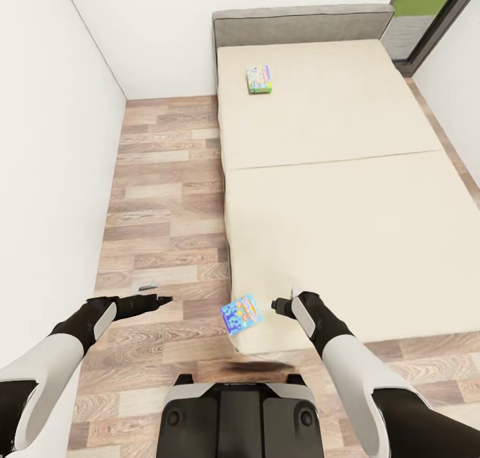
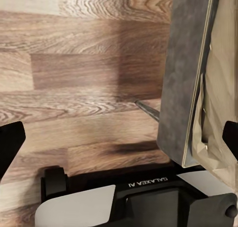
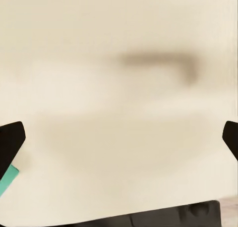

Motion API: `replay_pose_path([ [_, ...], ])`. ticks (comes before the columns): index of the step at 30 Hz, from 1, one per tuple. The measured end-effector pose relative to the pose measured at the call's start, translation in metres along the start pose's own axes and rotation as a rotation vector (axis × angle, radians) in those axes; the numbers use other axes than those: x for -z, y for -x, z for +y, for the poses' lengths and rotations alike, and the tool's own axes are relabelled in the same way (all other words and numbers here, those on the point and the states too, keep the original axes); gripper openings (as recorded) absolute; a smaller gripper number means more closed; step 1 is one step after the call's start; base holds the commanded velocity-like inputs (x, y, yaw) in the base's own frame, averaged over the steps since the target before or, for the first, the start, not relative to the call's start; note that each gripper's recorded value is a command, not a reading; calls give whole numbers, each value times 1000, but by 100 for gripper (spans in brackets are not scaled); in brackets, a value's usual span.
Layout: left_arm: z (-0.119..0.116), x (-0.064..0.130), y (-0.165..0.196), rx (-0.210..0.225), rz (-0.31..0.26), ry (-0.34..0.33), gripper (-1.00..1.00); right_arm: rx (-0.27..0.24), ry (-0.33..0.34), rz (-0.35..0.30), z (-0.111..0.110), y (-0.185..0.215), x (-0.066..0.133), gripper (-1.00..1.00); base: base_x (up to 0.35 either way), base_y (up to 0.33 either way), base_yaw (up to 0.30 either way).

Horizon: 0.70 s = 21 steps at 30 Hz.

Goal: Put all the toys in the child's room - the three board games (two on the bed and one on the table), the two jigsaw puzzles on the table, and the tennis ball on the table - inside the toy box on the table in the child's room.

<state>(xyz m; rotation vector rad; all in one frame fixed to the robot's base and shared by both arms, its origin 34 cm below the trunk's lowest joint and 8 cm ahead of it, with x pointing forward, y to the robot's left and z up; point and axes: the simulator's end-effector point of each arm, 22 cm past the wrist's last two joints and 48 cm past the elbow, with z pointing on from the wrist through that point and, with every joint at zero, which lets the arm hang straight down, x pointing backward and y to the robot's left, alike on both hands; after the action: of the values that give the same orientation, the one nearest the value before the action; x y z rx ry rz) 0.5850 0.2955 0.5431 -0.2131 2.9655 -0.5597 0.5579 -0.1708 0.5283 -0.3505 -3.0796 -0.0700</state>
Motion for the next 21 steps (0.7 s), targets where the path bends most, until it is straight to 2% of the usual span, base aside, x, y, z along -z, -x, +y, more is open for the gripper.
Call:
replay_pose_path([
  [6,-2,4,5,-3,-9,-1,100,-2,5,-16,1,7,5,100,0,0,-113],
  [12,-4,7,9,-7,-17,-3,100,-12,30,-83,7,34,20,100,0,0,-113],
  [16,-6,9,12,-9,-23,-4,100,-18,71,-147,17,62,35,100,0,0,-113],
  [21,-8,13,16,-12,-30,-5,100,-15,153,-226,36,92,57,100,0,0,-113],
])
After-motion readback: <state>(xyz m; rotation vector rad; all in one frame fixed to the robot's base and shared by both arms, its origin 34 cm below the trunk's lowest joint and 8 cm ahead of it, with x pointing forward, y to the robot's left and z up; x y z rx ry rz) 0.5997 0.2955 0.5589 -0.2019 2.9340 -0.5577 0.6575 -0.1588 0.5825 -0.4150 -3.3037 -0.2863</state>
